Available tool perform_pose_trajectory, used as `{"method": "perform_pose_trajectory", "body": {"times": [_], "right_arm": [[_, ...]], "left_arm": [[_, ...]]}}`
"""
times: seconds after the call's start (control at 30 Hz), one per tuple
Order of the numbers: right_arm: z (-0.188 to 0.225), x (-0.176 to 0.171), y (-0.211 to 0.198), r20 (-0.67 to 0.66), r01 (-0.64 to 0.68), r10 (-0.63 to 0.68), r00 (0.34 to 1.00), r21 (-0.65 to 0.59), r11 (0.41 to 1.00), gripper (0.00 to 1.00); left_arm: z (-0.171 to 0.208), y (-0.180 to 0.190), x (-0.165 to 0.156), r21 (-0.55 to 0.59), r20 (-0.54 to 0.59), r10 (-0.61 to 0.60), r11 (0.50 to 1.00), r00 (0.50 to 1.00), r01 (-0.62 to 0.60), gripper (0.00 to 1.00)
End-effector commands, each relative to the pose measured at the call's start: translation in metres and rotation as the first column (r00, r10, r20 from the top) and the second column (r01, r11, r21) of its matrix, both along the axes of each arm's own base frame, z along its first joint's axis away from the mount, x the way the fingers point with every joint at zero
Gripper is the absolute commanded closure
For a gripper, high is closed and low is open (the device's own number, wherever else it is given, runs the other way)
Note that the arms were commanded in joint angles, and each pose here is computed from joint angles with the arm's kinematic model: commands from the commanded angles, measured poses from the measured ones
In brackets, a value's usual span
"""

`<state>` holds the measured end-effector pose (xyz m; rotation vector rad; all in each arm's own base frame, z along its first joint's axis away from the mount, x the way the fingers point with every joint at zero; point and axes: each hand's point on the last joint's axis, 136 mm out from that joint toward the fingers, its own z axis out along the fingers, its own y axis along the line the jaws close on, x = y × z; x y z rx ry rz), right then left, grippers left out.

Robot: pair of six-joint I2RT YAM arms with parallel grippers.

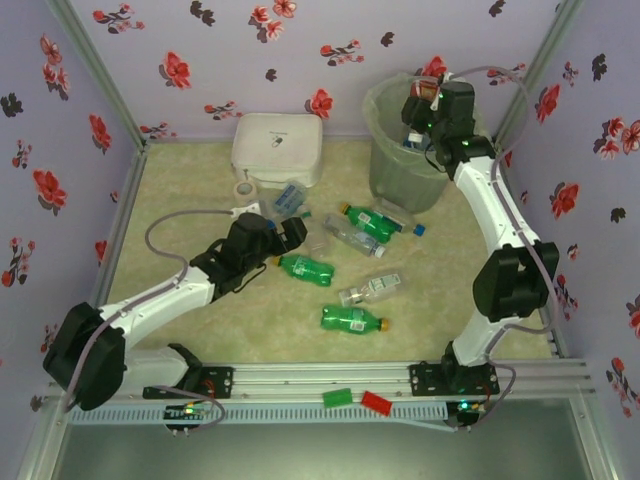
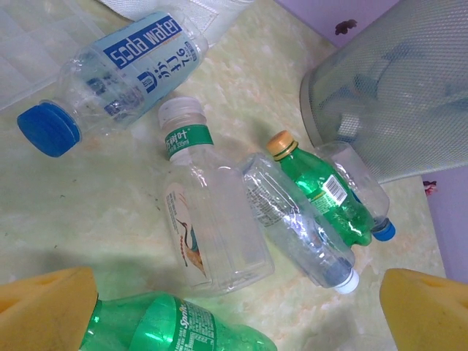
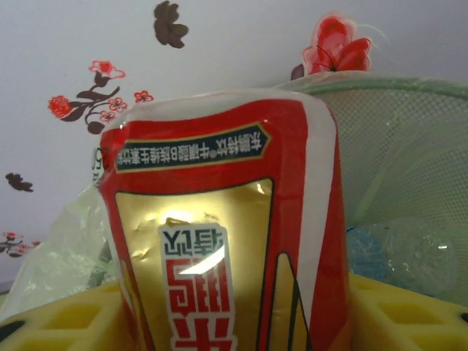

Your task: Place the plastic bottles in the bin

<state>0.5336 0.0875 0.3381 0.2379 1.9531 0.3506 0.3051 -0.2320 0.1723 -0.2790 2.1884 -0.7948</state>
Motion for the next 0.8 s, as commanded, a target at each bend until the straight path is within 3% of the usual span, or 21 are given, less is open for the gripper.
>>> {"method": "perform_pose_trajectory", "body": {"times": [0.0,0.2,0.53,0.77], "right_arm": [[0.015,0.002,-0.007,0.019,0.023,-0.023,1.0,-0.017,1.0,0.24],[0.033,-0.002,-0.009,0.06,0.029,-0.028,0.998,-0.016,0.999,0.01],[0.062,-0.047,-0.012,0.094,0.037,-0.029,0.995,-0.077,0.996,0.0],[0.046,-0.104,0.003,0.112,-0.033,0.041,0.993,-0.073,0.997,0.0]], "left_arm": [[0.008,0.008,0.0,0.001,0.009,0.022,1.0,1.0,-0.022,0.0],[0.022,0.013,0.005,0.065,0.045,0.008,0.998,0.999,-0.011,0.0],[0.038,0.029,0.039,0.142,0.08,-0.006,0.99,0.997,-0.006,0.0],[0.019,0.042,0.067,0.172,0.067,0.001,0.985,0.998,-0.013,0.0]]}}
